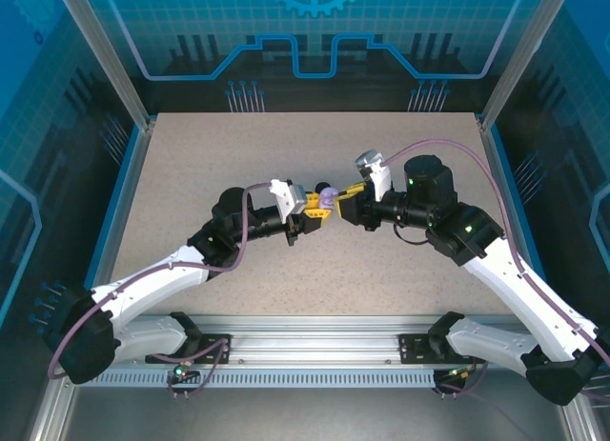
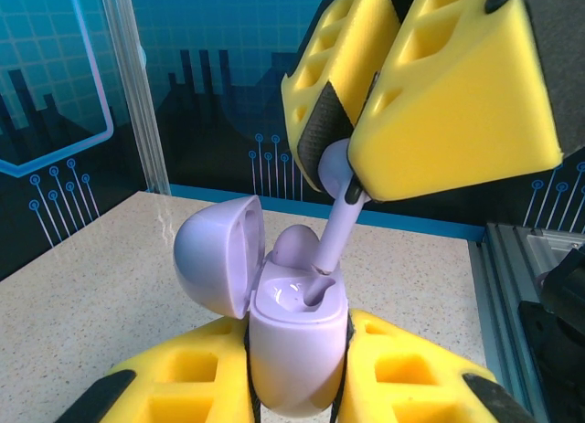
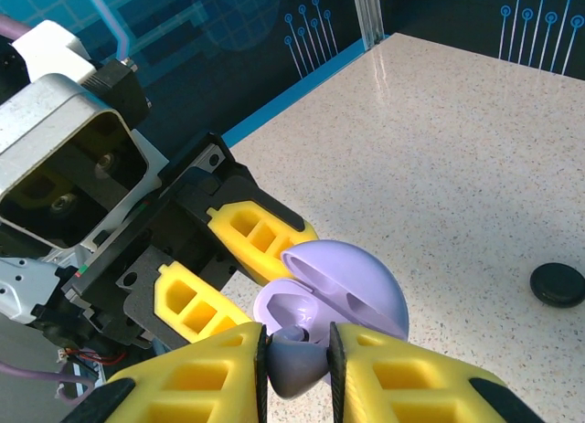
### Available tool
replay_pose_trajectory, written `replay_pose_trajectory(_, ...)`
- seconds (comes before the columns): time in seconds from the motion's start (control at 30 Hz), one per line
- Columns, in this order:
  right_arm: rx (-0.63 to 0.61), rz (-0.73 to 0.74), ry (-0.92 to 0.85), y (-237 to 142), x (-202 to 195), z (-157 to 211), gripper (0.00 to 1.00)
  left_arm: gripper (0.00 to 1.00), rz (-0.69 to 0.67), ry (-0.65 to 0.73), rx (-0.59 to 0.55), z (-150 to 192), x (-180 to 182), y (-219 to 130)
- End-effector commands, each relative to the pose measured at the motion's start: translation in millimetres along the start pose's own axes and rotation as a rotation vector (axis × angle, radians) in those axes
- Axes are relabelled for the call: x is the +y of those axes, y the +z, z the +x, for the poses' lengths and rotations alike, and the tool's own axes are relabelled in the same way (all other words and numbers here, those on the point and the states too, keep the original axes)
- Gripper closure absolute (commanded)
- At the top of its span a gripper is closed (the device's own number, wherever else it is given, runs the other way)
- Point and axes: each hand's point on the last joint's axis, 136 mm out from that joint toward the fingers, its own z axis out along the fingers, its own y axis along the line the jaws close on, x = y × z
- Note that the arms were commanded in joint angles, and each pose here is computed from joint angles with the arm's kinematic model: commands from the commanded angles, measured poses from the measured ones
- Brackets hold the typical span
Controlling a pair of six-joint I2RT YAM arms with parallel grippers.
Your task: Insert the wireless bluetooth earbuds into the charging case
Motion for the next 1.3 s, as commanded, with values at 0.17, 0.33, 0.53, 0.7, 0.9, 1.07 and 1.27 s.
replay_pose_trajectory(0.17, 0.006, 0.025, -0.019, -1.0, -1.2, -4.4, 0.75, 1.00, 0.031, 0.046, -0.053, -24.4, -8.9, -4.0)
replay_pose_trajectory(0.33, 0.005, 0.016, -0.017, -1.1, 0.4, -5.1, 0.75, 1.00, 0.035, 0.045, -0.050, -24.1, -9.4, -3.3)
replay_pose_trajectory(0.53, 0.003, -0.009, -0.023, -2.6, 5.3, -6.0, 0.75, 1.00, 0.018, 0.041, -0.041, -21.6, -6.2, -2.2)
replay_pose_trajectory(0.7, 0.005, -0.021, -0.024, -2.3, 7.4, -5.5, 0.75, 1.00, 0.018, 0.038, -0.040, -22.0, -5.8, -1.6)
replay_pose_trajectory(0.9, 0.018, -0.018, -0.020, 0.9, 5.6, -2.9, 0.75, 1.00, 0.025, 0.038, -0.044, -23.5, -7.2, -2.0)
replay_pose_trajectory(1.07, 0.029, -0.019, -0.015, 3.6, 4.6, -1.0, 0.75, 1.00, 0.038, 0.037, -0.045, -23.9, -9.4, -2.4)
replay_pose_trajectory(1.27, 0.039, -0.021, -0.014, 4.8, 4.6, 0.5, 0.75, 1.00, 0.034, 0.039, -0.044, -23.6, -8.7, -2.7)
